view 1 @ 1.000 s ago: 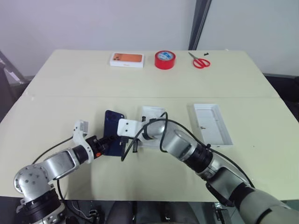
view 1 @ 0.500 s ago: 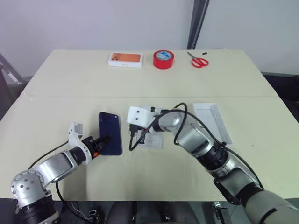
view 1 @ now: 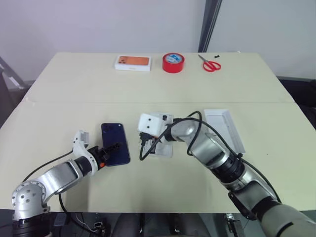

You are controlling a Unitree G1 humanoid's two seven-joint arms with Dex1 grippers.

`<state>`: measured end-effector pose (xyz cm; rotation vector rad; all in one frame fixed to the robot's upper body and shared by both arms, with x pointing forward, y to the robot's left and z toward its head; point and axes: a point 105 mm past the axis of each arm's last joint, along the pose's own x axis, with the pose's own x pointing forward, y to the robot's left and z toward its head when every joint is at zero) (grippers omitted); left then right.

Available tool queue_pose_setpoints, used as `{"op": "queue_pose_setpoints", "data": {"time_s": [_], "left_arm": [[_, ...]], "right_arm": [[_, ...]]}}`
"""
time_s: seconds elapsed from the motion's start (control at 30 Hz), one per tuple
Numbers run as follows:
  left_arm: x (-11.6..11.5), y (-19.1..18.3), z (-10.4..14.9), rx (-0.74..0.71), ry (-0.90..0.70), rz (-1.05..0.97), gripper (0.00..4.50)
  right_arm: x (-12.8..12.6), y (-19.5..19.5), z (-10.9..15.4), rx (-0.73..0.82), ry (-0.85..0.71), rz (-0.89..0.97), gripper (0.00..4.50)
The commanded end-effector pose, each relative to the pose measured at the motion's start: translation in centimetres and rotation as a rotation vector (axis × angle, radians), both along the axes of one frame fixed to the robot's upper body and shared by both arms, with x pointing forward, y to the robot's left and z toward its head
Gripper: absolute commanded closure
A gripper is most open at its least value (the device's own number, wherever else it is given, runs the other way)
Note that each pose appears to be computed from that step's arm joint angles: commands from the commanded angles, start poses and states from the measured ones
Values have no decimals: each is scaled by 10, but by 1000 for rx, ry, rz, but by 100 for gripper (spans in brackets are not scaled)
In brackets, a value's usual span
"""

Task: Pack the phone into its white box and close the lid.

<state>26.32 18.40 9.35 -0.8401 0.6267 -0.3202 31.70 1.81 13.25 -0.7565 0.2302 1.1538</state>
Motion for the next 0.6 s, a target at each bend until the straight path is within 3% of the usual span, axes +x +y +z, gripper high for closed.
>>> {"op": "queue_pose_setpoints", "data": {"time_s": [0.03, 0.6], "left_arm": [[-1, 0, 6, -3, -20, 3, 220], [-9, 10, 8, -26, -8, 14, 220]], "right_arm": [[-4, 5, 14, 41, -34, 23, 450], [-7, 9, 14, 44, -34, 36, 450]]}}
